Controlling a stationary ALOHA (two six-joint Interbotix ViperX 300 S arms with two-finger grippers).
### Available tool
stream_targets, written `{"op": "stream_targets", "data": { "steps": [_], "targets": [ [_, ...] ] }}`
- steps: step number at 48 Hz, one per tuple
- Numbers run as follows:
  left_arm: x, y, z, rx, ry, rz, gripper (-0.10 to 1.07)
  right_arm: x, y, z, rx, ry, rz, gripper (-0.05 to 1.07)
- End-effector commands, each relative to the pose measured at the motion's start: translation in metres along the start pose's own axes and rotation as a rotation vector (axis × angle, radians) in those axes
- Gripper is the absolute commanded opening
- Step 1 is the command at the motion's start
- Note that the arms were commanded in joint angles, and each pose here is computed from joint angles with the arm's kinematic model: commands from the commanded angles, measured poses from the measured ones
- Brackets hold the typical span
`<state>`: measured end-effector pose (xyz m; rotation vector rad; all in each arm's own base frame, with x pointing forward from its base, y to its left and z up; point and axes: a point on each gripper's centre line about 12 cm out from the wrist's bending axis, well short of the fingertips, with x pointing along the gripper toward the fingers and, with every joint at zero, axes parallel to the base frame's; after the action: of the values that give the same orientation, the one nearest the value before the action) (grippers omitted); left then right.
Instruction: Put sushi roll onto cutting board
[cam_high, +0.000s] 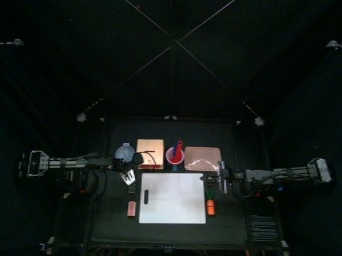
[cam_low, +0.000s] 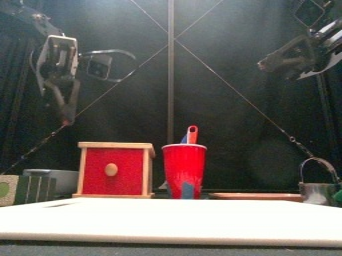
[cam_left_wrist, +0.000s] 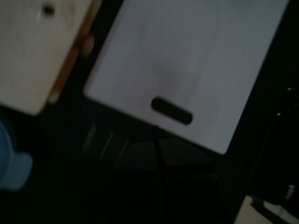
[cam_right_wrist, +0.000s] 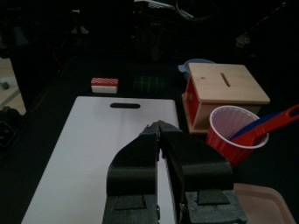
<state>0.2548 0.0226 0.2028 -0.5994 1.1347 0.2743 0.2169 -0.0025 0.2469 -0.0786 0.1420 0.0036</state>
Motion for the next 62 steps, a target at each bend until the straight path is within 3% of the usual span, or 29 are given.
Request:
{"op": "stream_targets", "data": {
  "steps": [1, 10, 16, 25, 32, 38, 46, 62],
  "targets": [
    [0.003, 0.005, -0.001, -0.061, 0.063, 0.077, 0.08, 0.002, -0.002, 0.002, 0.0, 0.001, -0.009, 0.04],
    [0.01, 0.017, -0.008, -0.248, 0.078, 0.235, 0.11, 0.004, -0.005, -0.002, 0.002, 0.025, -0.022, 0.04],
    [0.011, 0.016, -0.014, -0.364, 0.044, 0.291, 0.22, 0.004, -0.007, -0.004, 0.004, 0.039, -0.029, 0.04],
    [0.016, 0.011, -0.028, -0.507, -0.005, 0.336, 0.54, 0.004, -0.009, -0.004, 0.005, 0.045, -0.038, 0.04],
    [0.019, 0.006, -0.034, -0.564, -0.038, 0.342, 0.83, 0.004, -0.009, -0.004, 0.004, 0.045, -0.039, 0.04],
    [0.027, 0.001, -0.038, -0.583, -0.068, 0.327, 0.98, 0.004, -0.009, -0.004, 0.004, 0.045, -0.039, 0.04],
    [0.043, -0.002, -0.042, -0.615, -0.091, 0.299, 1.02, 0.004, -0.009, -0.004, 0.006, 0.045, -0.041, 0.04],
    [0.077, -0.001, -0.048, -0.644, -0.049, 0.36, 1.02, 0.003, -0.009, -0.007, 0.009, 0.051, -0.039, 0.04]
  ]
}}
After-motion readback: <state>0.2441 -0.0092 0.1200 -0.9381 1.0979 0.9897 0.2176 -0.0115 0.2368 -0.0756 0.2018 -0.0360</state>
